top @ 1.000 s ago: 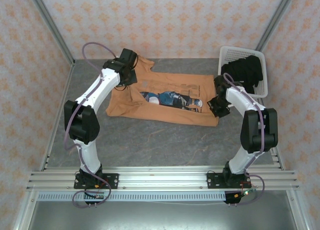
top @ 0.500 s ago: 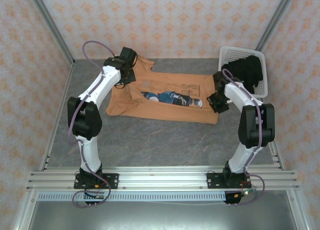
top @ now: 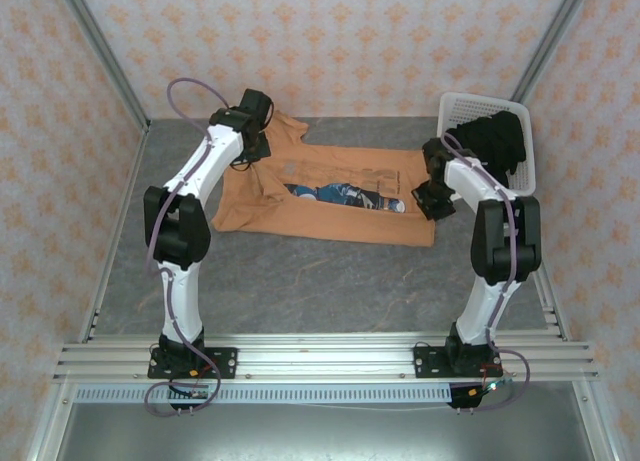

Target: Fold and stack the t-shirts

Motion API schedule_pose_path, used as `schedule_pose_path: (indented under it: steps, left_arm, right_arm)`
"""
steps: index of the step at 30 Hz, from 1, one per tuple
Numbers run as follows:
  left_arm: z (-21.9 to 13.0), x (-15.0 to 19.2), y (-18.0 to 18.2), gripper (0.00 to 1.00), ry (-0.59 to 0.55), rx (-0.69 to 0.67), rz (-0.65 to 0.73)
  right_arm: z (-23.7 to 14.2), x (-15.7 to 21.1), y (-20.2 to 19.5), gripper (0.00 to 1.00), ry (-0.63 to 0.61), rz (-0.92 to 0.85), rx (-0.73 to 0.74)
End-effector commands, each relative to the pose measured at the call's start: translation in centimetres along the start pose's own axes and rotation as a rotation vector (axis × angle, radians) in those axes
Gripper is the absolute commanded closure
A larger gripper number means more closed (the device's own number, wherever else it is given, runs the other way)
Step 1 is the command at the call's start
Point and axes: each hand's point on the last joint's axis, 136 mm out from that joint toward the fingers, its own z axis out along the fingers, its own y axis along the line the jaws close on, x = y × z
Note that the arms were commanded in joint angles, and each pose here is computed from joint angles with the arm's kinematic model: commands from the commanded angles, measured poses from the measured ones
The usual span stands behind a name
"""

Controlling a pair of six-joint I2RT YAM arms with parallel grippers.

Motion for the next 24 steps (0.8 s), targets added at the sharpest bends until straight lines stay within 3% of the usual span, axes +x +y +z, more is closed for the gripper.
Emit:
schedule_pose_path:
  steps: [1,2,3,6,8,13,19,24]
  left_arm:
    - [0.4,-0.8,0.6,1.00,0.000,-0.019,-0.023]
    - [0.6,-0.9,0.4,1.00,0.005,-0.007,-0.028]
    - [0.6,-1.0,0.2,0.94,0.008,0.005,-0.032]
    - [-0.1,-1.2,0.0,0.54,0.013,0.032,-0.049]
    - [-1.1,-1.1,0.5,0.42,0.011,0.039,-0.063]
    - [-3.1,2.9,4.5,0.41,0.071,0.060,-0.198]
    - [-0.1,11.9,9.7,0.41,0.288,0.094,-0.427]
    - [2.2,14.7,10.3,0.41,0.346,0.118,-0.484]
  right_arm:
    - [-0.3,-1.9,1.1,1.00,-0.065,-0.018,-0.012]
    - [-0.3,-1.9,1.4,1.00,-0.063,-0.031,-0.017]
    - [-0.5,-2.0,1.5,0.99,-0.063,-0.041,-0.015]
    - [-1.3,-2.0,1.8,0.68,-0.059,-0.083,-0.031]
    - [-2.3,-2.1,1.4,0.57,-0.075,-0.110,-0.035]
    - [-4.9,-1.2,-1.1,0.48,-0.096,-0.182,-0.053]
    - [-4.5,2.6,-4.5,0.42,0.005,-0.256,-0.134]
    - [-2.4,4.9,-5.4,0.41,0.097,-0.271,-0.179]
